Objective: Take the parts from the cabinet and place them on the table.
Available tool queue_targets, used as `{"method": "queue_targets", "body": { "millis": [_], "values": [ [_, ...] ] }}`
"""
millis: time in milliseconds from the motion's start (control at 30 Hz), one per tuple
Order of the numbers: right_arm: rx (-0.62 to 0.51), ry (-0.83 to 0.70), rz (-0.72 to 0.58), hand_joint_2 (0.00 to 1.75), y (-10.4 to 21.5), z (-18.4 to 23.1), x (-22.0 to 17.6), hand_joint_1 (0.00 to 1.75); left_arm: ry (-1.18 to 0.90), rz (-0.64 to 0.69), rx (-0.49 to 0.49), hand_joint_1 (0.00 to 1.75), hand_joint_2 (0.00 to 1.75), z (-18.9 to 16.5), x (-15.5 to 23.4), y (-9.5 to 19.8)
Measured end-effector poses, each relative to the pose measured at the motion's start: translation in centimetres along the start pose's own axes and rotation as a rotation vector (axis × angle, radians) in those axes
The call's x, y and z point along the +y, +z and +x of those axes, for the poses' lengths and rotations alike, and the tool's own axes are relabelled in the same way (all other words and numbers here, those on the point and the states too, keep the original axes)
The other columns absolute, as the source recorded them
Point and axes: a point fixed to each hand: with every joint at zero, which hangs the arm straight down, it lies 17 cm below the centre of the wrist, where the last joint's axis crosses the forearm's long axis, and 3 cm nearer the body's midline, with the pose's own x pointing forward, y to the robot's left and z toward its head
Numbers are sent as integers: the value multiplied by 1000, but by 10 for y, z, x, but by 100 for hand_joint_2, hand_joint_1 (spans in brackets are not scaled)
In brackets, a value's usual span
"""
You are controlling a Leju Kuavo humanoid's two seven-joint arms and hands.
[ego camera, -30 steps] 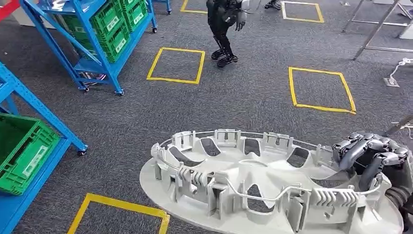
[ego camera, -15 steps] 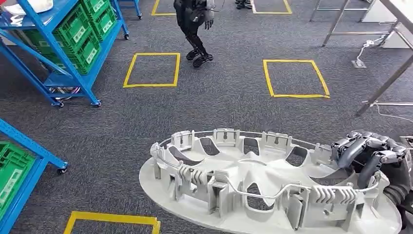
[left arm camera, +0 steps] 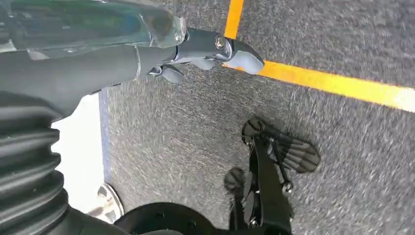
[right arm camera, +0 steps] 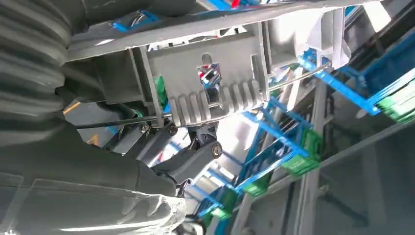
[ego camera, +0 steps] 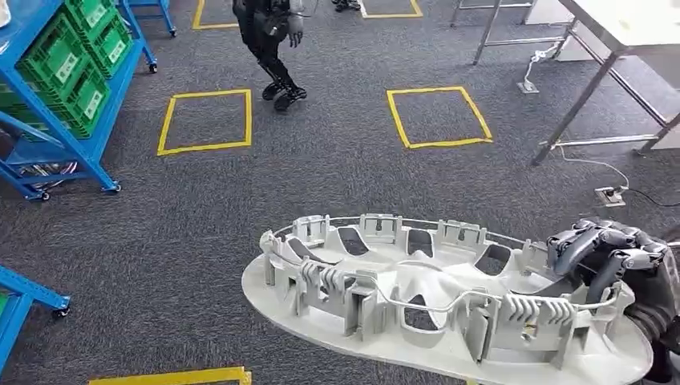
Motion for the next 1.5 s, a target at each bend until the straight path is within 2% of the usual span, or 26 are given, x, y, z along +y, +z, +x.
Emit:
{"method": "queue_targets", "body": {
  "millis": [1500],
  "values": [
    [1,1,-32,175,-7,-8,14,175,-8,-14,-9,0,175,0,-4,1]
  ]
}}
